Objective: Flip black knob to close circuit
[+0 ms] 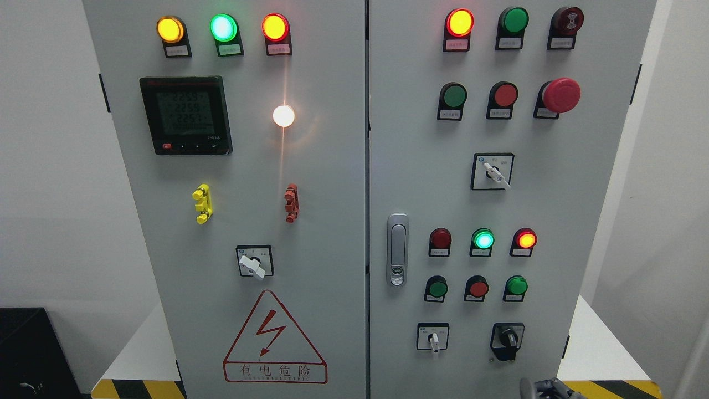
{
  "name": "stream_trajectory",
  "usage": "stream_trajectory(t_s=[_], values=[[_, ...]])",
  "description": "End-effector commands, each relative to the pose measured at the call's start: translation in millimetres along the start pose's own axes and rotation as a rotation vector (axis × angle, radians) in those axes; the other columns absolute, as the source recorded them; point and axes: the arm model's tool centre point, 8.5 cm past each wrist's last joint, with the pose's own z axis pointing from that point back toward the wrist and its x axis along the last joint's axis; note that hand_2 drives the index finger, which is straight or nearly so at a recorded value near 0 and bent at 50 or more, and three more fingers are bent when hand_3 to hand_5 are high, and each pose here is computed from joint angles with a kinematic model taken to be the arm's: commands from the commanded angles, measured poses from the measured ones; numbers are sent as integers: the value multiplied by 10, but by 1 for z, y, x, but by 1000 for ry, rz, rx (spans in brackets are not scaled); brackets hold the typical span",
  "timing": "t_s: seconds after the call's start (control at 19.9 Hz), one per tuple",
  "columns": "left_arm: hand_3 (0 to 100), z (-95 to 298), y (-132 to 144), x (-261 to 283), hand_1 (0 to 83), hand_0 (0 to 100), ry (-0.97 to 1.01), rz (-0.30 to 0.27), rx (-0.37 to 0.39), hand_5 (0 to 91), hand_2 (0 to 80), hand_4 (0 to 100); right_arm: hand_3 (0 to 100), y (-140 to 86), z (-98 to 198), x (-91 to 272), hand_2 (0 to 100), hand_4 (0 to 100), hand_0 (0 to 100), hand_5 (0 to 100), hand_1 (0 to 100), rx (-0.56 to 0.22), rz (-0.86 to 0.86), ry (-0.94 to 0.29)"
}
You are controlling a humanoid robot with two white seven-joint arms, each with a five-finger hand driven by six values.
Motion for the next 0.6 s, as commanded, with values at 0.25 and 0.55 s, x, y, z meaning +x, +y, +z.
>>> stream_trajectory(t_s=[0.25, 0.55], values=[[0, 0, -1, -6, 556, 120, -2, 2, -2, 0, 0, 0, 205, 2, 39, -7, 69, 142, 0, 15, 0, 158, -452, -32], [0, 0, -1, -6, 556, 120, -2, 2, -2, 0, 0, 0, 99, 1, 43, -11, 1, 34, 0, 0, 0, 152, -453, -42]])
